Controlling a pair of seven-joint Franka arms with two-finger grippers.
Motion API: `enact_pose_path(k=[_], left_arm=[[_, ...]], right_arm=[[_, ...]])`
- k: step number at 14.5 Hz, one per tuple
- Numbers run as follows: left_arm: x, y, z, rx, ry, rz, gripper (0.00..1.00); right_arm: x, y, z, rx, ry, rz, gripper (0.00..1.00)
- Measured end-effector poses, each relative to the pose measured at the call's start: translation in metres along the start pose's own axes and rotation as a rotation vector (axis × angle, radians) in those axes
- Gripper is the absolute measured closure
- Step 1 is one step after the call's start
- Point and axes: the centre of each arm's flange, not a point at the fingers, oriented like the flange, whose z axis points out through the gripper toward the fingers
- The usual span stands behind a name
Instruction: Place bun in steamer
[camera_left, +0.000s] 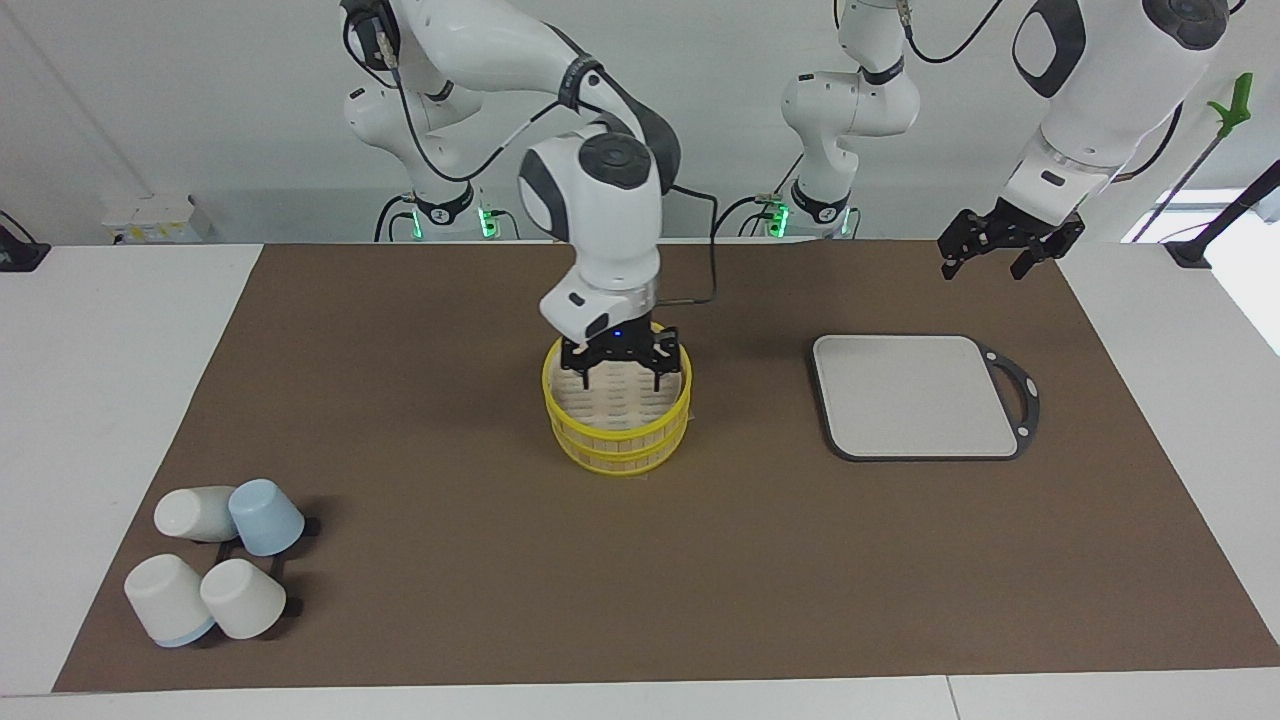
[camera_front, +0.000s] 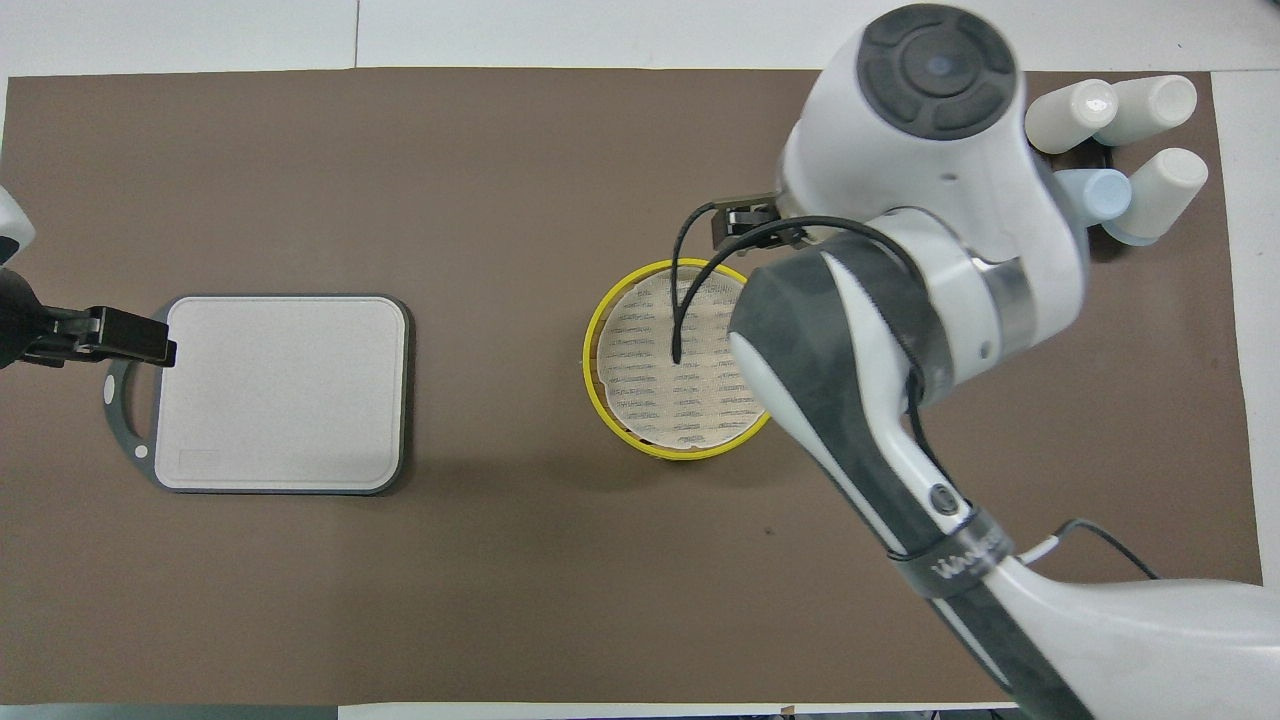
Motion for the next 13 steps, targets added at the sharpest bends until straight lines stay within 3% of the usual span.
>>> enact_pose_path(k=[4, 8, 13], left_arm=[[0.0, 0.0, 0.0, 0.0, 0.0, 0.0, 0.0], [0.0, 0.001, 0.0, 0.0, 0.0, 0.001, 0.0], [0.0, 0.002, 0.0, 0.0, 0.0, 0.003, 0.0]], right_arm=[[-0.008, 0.078, -0.019, -0.016, -0.069, -0.098, 0.0], [-0.021, 0.166, -0.016, 0.011, -0.121, -0.042, 0.0], [-0.059, 0.207, -0.011, 0.039, -0.112, 0.026, 0.0]])
